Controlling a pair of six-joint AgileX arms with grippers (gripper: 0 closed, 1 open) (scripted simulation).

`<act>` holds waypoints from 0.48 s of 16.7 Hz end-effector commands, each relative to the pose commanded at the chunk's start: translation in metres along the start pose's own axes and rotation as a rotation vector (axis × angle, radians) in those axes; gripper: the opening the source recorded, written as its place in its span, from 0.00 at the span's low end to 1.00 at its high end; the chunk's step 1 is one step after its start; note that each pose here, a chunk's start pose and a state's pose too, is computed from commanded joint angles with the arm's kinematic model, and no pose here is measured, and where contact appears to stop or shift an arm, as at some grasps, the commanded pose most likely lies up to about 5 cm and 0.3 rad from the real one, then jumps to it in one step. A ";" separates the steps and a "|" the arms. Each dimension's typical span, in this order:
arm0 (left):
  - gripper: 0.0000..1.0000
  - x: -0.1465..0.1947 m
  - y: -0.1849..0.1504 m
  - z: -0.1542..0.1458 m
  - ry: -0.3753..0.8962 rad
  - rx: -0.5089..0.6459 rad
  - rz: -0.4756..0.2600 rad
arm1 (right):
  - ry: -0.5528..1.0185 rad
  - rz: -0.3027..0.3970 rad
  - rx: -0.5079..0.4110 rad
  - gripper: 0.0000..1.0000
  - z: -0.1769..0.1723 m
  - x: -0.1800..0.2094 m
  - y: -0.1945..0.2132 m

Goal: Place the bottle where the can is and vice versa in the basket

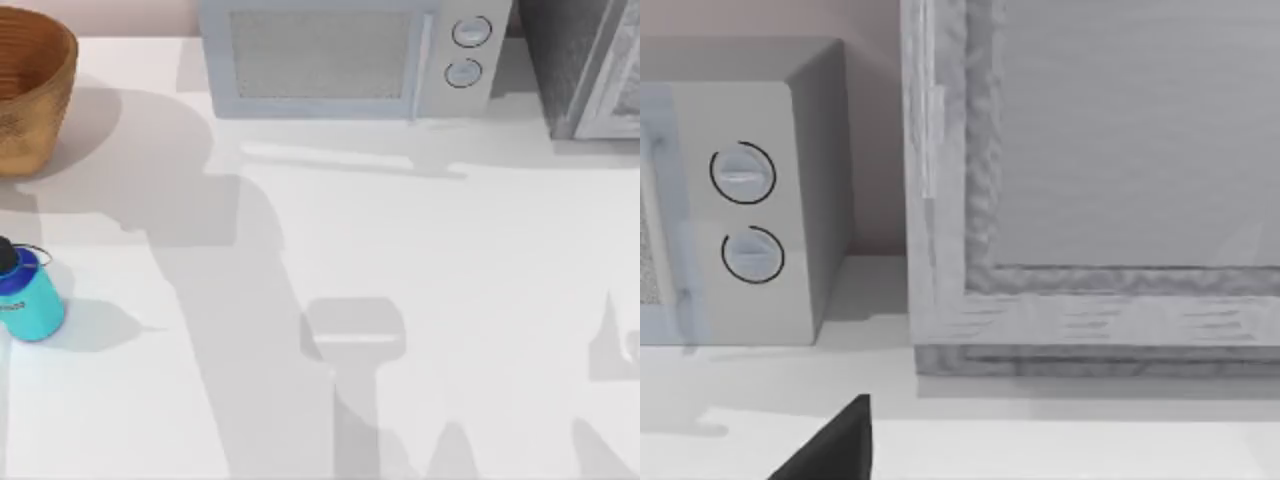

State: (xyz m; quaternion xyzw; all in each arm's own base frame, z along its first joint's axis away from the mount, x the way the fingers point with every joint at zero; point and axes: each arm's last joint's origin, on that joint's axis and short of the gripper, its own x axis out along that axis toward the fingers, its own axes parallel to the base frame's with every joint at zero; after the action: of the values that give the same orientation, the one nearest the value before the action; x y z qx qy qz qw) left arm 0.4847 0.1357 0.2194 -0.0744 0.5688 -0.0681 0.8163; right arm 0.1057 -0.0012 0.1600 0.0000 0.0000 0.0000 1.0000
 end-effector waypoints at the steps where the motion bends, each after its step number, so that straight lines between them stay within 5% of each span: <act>1: 1.00 0.011 0.006 0.001 0.020 -0.008 -0.011 | 0.000 0.000 0.000 1.00 0.000 0.000 0.000; 8: 1.00 0.038 0.018 0.002 0.062 -0.024 -0.038 | 0.000 0.000 0.000 1.00 0.000 0.000 0.000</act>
State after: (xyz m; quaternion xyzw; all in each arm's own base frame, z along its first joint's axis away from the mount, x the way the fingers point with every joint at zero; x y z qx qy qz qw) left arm 0.5004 0.1463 0.1819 -0.0931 0.5932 -0.0791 0.7958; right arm 0.1057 -0.0012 0.1600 0.0000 0.0000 0.0000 1.0000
